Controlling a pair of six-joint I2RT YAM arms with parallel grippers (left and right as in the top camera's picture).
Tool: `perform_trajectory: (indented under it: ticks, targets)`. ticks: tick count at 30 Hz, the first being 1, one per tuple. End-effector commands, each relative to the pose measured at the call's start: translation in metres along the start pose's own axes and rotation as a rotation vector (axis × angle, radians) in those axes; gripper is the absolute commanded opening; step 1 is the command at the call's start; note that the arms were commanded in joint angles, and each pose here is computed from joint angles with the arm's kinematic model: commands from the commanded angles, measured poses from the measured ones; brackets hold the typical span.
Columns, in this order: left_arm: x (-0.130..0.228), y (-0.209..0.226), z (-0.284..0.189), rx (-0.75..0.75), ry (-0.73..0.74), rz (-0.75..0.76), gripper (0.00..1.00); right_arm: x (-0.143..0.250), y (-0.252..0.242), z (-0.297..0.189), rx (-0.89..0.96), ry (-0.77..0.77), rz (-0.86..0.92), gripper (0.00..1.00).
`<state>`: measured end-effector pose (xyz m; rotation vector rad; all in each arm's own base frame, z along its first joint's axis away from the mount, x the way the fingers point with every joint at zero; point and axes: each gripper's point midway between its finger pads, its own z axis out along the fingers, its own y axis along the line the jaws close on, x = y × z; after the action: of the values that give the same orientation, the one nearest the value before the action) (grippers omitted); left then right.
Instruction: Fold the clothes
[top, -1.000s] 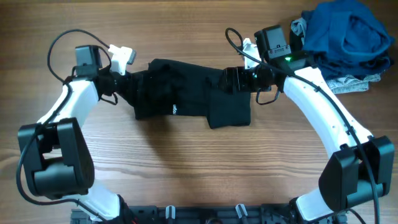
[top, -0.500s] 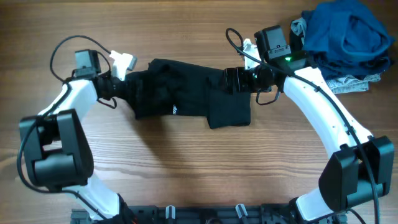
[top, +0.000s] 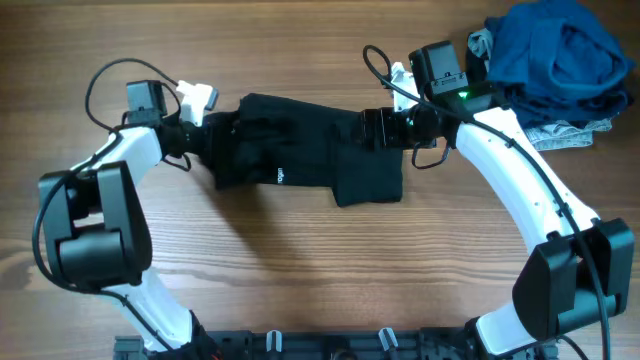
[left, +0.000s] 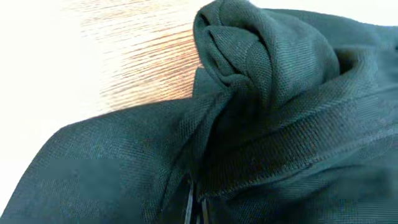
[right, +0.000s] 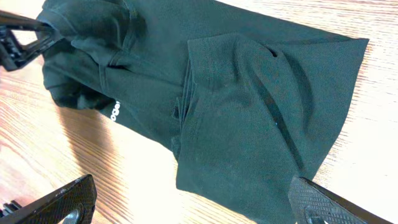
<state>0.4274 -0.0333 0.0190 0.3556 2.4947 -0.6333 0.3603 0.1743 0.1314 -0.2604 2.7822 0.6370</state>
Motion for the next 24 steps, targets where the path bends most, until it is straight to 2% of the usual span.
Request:
perform_trajectory:
  ticks: [1,4,6,10,13,18,20,24]
  targets:
    - [-0.050,-0.021,-0.049,-0.036,-0.132,0.007,0.04,-0.007,0.002,-0.007,0.008,-0.030,-0.005,1.00]
    - [-0.069,-0.045,-0.089,-0.052,-0.198,0.032,0.04,-0.008,0.002,-0.007,0.008,-0.034,-0.008,1.00]
    - [-0.073,-0.069,-0.098,-0.032,-0.202,0.070,0.04,-0.010,0.003,-0.007,0.006,-0.041,-0.009,1.00]
    - [-0.066,-0.108,-0.076,0.007,-0.139,0.136,0.04,-0.009,0.002,-0.007,0.007,-0.036,-0.007,1.00]
    - [-0.057,-0.163,-0.047,0.009,-0.072,0.259,0.04,-0.008,0.002,-0.007,0.008,-0.031,-0.005,1.00]
    - [-0.036,-0.234,-0.017,0.056,-0.016,0.374,0.04,-0.020,0.002,-0.014,-0.002,-0.079,0.034,1.00]
    - [-0.032,-0.242,-0.008,0.029,-0.005,0.367,0.04,-0.038,-0.001,-0.039,-0.006,-0.156,0.057,1.00]
    - [-0.022,-0.255,0.006,0.045,0.018,0.367,0.04,-0.094,-0.020,-0.154,-0.016,-0.464,0.122,1.00]
